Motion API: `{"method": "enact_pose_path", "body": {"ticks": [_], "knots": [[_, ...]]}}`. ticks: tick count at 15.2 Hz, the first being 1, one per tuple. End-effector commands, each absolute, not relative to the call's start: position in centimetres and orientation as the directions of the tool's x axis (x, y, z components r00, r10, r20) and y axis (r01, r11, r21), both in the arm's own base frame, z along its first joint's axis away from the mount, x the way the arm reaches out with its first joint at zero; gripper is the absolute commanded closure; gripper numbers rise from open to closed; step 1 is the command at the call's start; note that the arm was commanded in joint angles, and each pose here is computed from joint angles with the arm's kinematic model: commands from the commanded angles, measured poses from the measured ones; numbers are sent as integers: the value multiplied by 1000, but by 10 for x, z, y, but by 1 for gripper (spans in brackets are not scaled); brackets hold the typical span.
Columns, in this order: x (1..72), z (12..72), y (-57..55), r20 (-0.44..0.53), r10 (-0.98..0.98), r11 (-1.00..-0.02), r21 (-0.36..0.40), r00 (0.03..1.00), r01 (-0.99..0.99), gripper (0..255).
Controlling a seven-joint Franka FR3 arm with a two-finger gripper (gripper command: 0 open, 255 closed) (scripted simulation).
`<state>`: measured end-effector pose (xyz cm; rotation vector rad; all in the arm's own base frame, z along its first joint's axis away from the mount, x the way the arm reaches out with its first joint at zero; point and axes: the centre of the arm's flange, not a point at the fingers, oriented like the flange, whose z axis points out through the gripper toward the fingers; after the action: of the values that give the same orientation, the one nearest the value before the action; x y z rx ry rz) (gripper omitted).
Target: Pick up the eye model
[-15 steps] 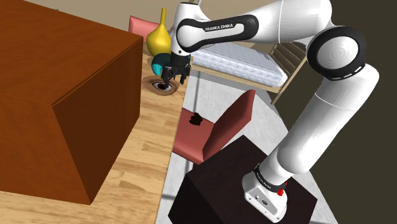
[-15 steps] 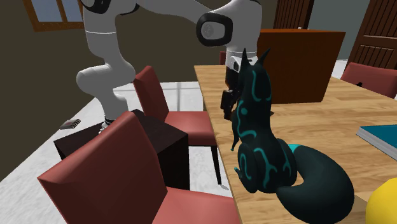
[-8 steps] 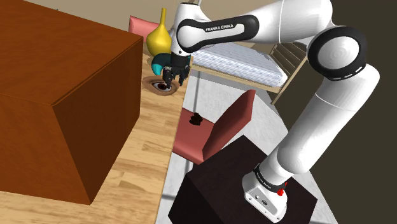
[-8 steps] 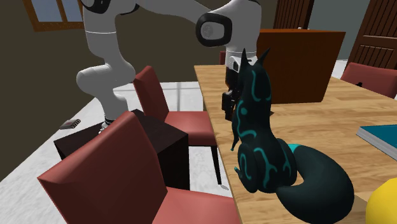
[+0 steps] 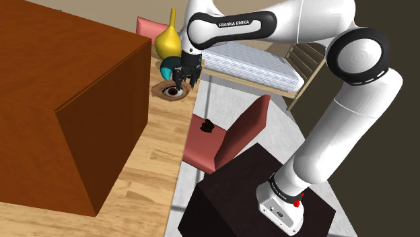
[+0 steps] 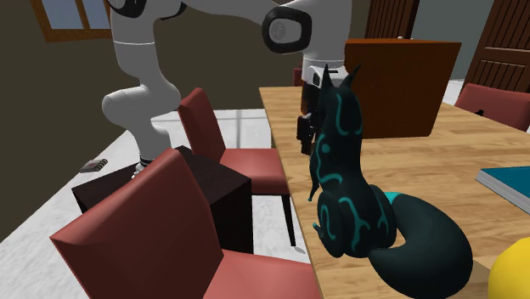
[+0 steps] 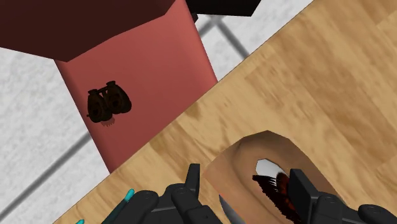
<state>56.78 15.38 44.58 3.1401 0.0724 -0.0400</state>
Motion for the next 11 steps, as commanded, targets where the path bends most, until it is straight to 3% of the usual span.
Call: {"method": "enact_pose_path", "body": {"ticks": [1,11], "knots": [[568,456,153,-26,46,-999,0,999,46,255],[568,505,153,-26,46,-999,0,999,46,255]]}}
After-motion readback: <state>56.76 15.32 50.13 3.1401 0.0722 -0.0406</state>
